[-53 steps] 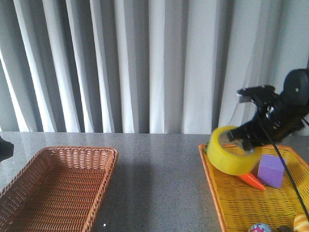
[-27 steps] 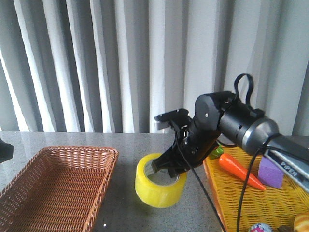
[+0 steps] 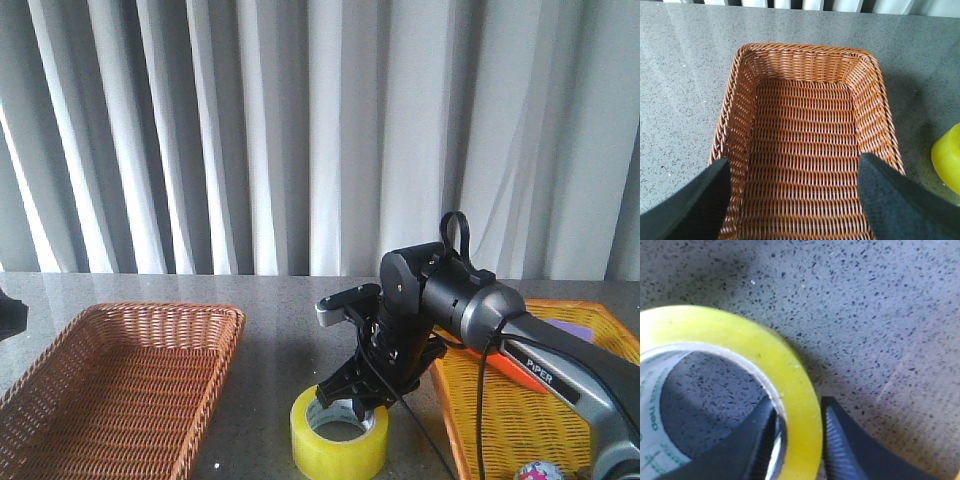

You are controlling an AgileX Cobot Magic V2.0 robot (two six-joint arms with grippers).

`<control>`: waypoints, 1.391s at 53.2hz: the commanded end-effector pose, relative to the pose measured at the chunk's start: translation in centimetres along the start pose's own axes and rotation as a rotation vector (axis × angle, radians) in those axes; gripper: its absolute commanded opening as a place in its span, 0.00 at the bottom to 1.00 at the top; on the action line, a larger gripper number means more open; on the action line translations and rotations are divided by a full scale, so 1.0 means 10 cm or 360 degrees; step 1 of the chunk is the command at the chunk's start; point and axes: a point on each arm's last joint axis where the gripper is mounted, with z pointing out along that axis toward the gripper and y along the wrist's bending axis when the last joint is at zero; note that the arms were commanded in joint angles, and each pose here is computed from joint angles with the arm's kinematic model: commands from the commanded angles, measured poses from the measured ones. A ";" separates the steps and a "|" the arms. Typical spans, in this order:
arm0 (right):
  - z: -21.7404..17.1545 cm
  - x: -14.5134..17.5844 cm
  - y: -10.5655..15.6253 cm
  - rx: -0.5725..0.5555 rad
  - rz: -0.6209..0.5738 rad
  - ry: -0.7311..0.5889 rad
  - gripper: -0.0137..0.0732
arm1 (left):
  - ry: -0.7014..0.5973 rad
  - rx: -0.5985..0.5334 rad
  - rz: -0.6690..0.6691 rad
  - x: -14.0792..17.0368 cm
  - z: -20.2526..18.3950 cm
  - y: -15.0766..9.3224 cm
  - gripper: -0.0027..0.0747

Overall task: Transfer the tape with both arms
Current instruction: 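Set the tape roll on the table, open and raise the right gripper, then move the left gripper over the tape roll and lower onto its rim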

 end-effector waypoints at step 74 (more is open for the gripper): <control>-2.73 1.54 -1.12 0.0508 0.0627 -0.0872 0.15 | -0.0294 0.0423 0.0200 -0.34 0.16 -0.81 0.69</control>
